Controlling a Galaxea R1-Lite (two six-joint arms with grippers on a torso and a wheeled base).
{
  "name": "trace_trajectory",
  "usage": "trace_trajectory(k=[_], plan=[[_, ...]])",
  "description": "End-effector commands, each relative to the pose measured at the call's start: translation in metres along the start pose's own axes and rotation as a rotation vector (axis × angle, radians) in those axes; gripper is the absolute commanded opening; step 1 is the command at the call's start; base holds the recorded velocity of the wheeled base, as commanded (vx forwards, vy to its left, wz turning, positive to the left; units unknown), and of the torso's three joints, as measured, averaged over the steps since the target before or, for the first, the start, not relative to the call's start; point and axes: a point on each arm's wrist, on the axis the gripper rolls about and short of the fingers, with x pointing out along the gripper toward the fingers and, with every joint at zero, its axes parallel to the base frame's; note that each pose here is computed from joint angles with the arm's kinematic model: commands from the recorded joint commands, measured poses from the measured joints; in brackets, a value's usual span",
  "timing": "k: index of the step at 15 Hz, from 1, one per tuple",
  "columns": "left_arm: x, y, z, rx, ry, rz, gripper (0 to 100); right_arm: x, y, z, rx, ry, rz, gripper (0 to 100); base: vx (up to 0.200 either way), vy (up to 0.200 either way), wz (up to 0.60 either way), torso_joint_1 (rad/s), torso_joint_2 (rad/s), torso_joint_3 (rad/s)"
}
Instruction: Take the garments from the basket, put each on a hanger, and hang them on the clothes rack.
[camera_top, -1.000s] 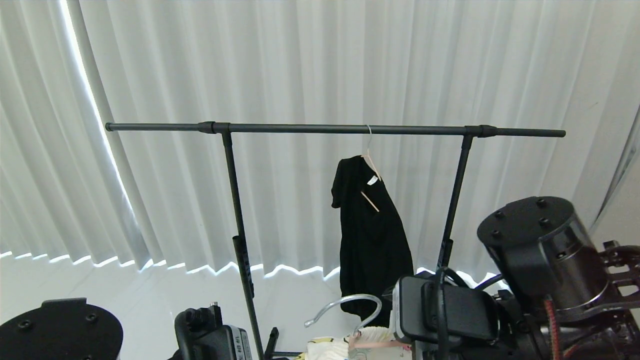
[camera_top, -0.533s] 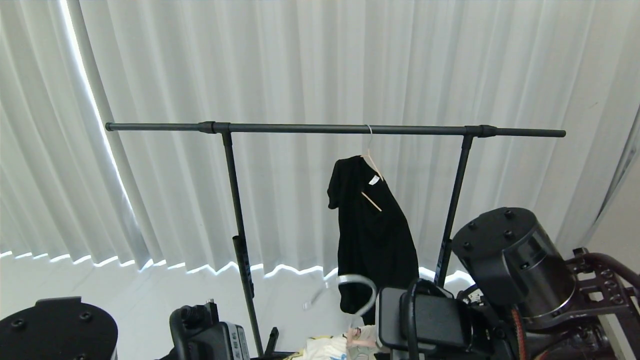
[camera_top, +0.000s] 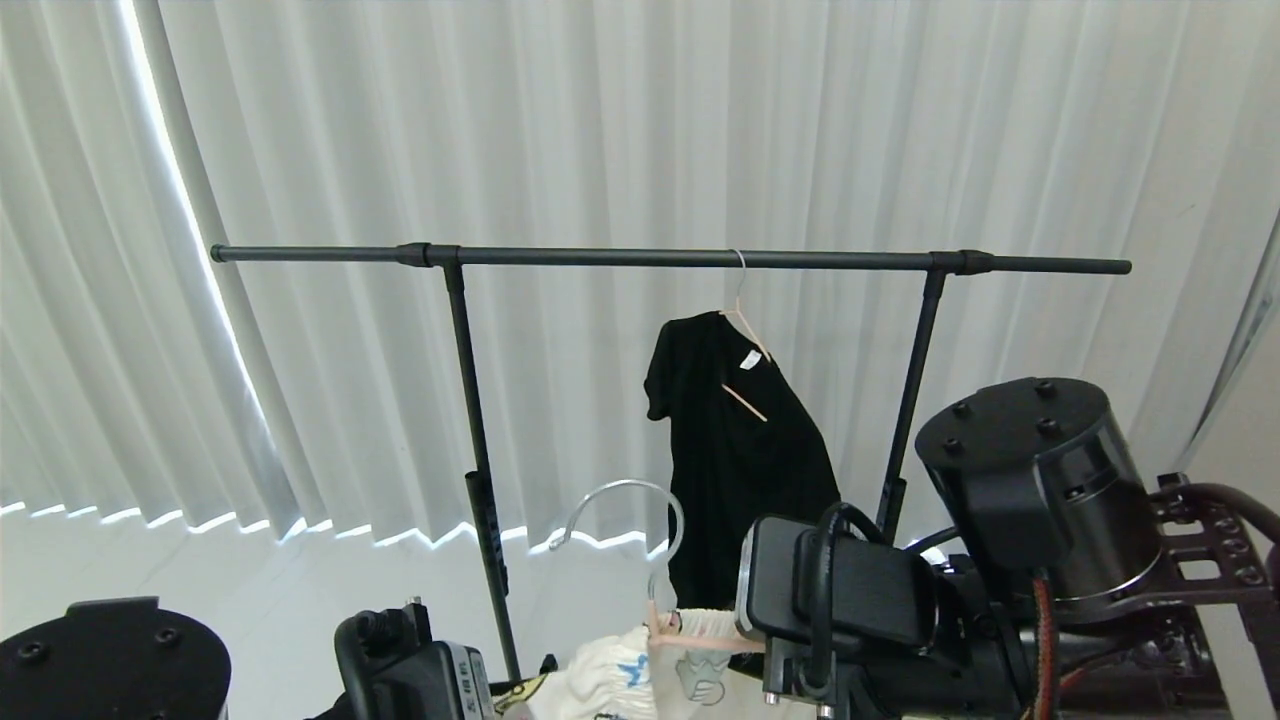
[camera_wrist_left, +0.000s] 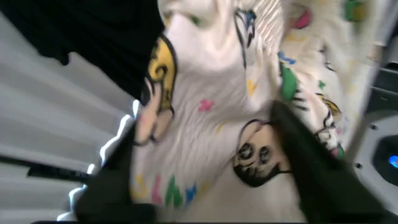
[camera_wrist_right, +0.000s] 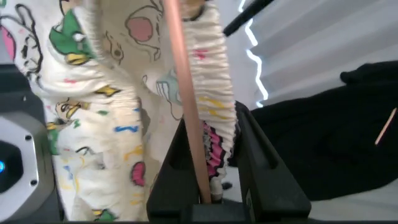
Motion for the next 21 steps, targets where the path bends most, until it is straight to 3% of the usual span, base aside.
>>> trace_trajectory(k=[1, 7, 11, 13, 16, 17, 20, 21], plan=[[0.0, 0.004, 0.0, -0.011, -0.001, 0.034, 100, -0.005, 0.0, 0.001, -0.006, -0.017, -0.009, 0, 0.0, 0.0, 0.0, 0.0, 0.0, 0.0], [-0.003, 0.029, -0.004, -0.089, 0.003, 0.219, 100, -0.022, -0.001, 0.004, -0.04, -0.088, -0.116, 0, 0.0, 0.0, 0.0, 0.0, 0.0, 0.0], [-0.011, 0.046, -0.015, -0.141, 0.005, 0.341, 100, -0.035, 0.001, -0.009, -0.028, -0.068, -0.146, 0, 0.0, 0.0, 0.0, 0.0, 0.0, 0.0], [-0.02, 0.047, -0.031, -0.168, 0.045, 0.393, 100, -0.042, -0.001, -0.014, -0.019, -0.066, -0.168, 0, 0.0, 0.0, 0.0, 0.0, 0.0, 0.0], [-0.028, 0.041, -0.038, -0.168, 0.042, 0.397, 100, -0.049, -0.015, -0.021, 0.016, -0.054, -0.228, 0, 0.0, 0.0, 0.0, 0.0, 0.0, 0.0], [-0.026, 0.041, -0.04, -0.176, 0.058, 0.397, 100, -0.052, -0.016, -0.02, 0.016, -0.073, -0.236, 0, 0.0, 0.0, 0.0, 0.0, 0.0, 0.0], [-0.007, 0.06, -0.057, -0.25, 0.198, 0.426, 100, -0.055, -0.015, -0.02, 0.013, -0.094, -0.226, 0, 0.0, 0.0, 0.0, 0.0, 0.0, 0.0], [0.007, 0.074, -0.062, -0.286, 0.247, 0.442, 100, -0.055, -0.014, -0.018, 0.008, -0.112, -0.205, 0, 0.0, 0.0, 0.0, 0.0, 0.0, 0.0]])
